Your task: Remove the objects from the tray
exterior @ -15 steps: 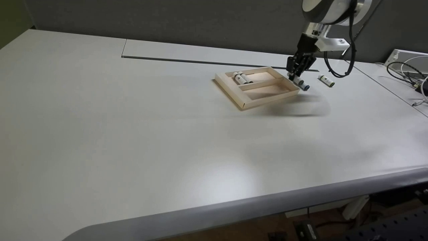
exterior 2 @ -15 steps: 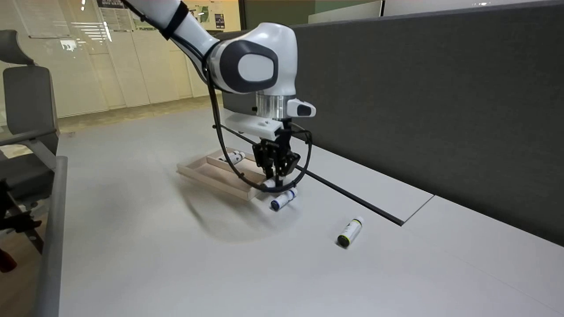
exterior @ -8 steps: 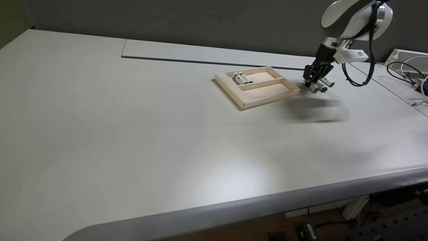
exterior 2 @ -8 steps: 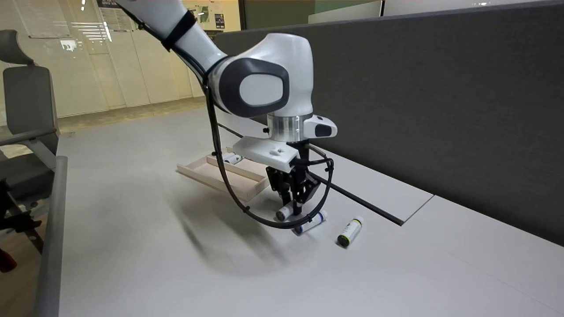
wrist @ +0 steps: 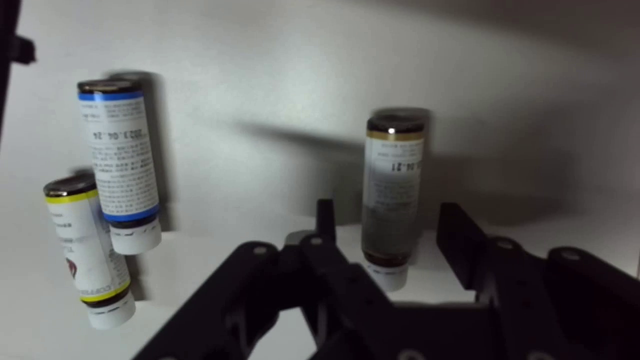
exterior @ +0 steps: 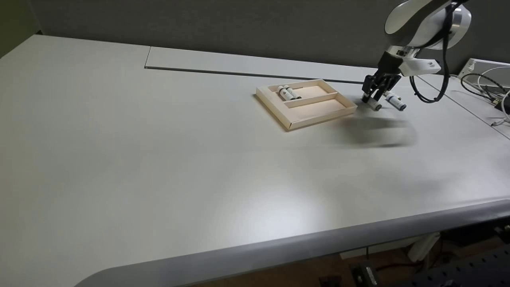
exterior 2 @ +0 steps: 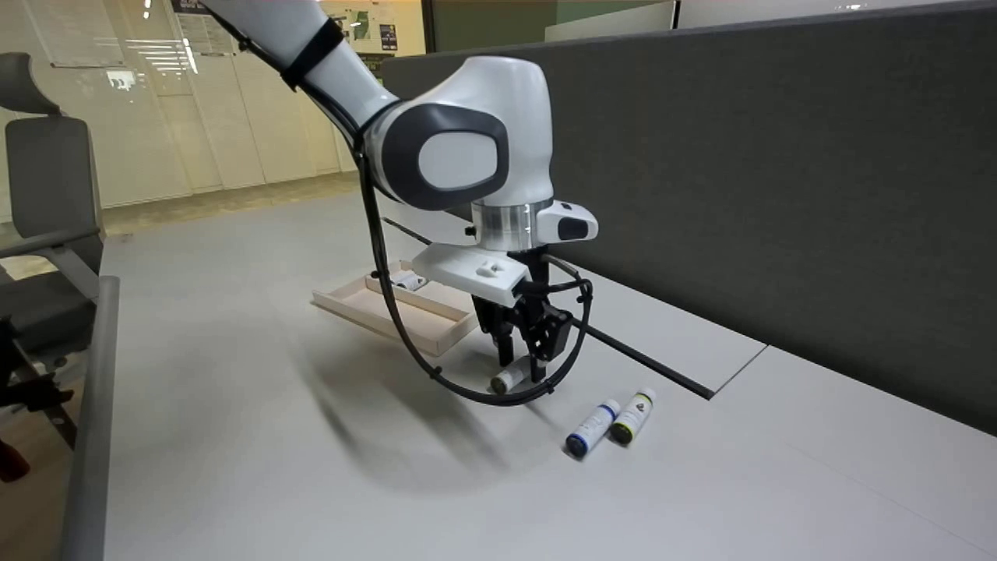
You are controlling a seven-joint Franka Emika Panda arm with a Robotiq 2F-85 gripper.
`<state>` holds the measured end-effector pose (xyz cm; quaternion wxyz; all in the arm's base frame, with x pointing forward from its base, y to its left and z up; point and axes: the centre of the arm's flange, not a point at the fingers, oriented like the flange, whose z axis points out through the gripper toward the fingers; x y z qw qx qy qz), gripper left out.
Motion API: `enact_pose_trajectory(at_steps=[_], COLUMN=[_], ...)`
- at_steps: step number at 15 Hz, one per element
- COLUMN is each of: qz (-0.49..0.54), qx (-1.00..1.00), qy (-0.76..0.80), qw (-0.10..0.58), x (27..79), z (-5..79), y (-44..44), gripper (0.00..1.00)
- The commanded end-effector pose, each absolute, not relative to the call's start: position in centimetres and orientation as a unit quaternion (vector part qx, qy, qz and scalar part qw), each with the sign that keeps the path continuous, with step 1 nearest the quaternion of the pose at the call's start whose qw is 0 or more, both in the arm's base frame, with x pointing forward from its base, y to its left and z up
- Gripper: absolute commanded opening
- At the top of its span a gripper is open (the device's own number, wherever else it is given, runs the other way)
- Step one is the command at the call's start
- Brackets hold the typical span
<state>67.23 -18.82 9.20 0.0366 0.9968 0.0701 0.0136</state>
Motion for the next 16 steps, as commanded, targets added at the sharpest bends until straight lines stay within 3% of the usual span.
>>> enact_pose_trajectory(at_steps=[1, 2, 4, 10, 16], qz=[0.011, 0.011, 0.027, 0.062, 0.022], qx=[0.997, 0.997, 0.996, 0.988, 0.976], qy=[0.063, 0.063, 0.075, 0.141, 0.21], qw=[0.038, 0.036, 0.026, -0.014, -0.051], x=[66.1, 66.1, 66.1, 68.7, 70.1], z=[11.6, 12.6, 14.9, 18.2, 14.1], y=[-17.9, -17.4, -16.0, -6.5, 4.4], gripper=[0.87, 0.95, 1.0, 1.0, 1.0])
